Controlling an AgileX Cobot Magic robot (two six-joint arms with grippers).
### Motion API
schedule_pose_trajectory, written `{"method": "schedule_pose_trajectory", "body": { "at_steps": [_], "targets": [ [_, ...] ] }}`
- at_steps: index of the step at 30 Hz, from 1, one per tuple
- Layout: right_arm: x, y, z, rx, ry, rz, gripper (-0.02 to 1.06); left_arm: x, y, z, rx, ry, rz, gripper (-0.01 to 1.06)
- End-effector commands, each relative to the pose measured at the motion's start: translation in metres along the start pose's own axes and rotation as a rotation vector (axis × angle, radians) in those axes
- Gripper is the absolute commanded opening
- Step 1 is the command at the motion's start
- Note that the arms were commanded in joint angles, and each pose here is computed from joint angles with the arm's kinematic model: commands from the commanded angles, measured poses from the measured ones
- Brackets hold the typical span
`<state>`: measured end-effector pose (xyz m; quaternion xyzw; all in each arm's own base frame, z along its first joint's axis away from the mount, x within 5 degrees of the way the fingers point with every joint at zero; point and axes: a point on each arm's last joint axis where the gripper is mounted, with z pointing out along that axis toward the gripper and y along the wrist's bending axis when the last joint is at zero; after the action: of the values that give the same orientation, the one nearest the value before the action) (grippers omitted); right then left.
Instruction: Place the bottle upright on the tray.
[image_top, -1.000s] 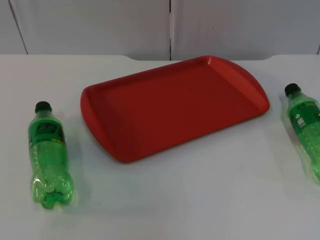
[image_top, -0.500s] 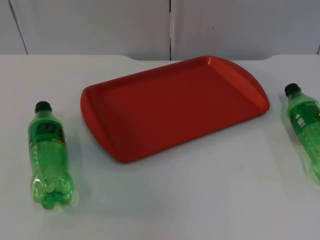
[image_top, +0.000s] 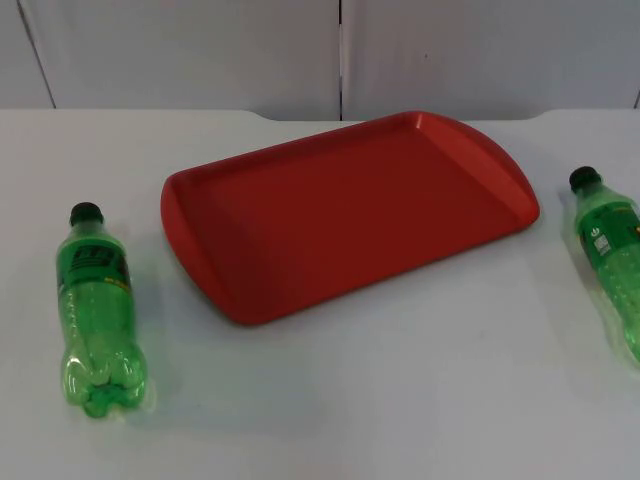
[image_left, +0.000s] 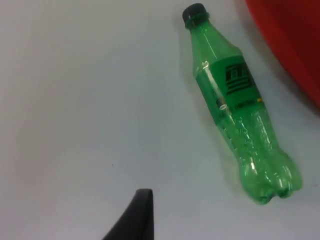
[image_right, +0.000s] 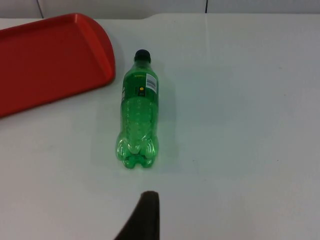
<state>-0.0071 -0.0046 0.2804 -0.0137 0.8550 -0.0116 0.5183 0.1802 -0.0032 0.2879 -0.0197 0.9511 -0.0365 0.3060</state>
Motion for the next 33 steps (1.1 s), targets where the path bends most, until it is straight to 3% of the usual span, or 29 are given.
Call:
{"method": "schedule_pose_trajectory", "body": {
  "at_steps": [1, 11, 20, 33],
  "targets": [
    [0.0, 0.001, 0.0, 0.0, -0.006, 0.005, 0.88, -0.006, -0.002, 0.005, 0.017, -0.012, -0.01, 1.05],
    [0.0, 0.001, 0.0, 0.0, -0.006, 0.005, 0.88, -0.049, -0.006, 0.024, 0.046, 0.029, -0.034, 1.05],
    [0.0, 0.001, 0.0, 0.0, -0.006, 0.005, 0.88, -0.08, -0.014, 0.067, 0.139, 0.103, -0.138, 1.05],
    [0.0, 0.001, 0.0, 0.0, -0.006, 0.005, 0.88, -0.082, -0.015, 0.132, 0.163, 0.257, -0.237, 1.05]
  ]
}}
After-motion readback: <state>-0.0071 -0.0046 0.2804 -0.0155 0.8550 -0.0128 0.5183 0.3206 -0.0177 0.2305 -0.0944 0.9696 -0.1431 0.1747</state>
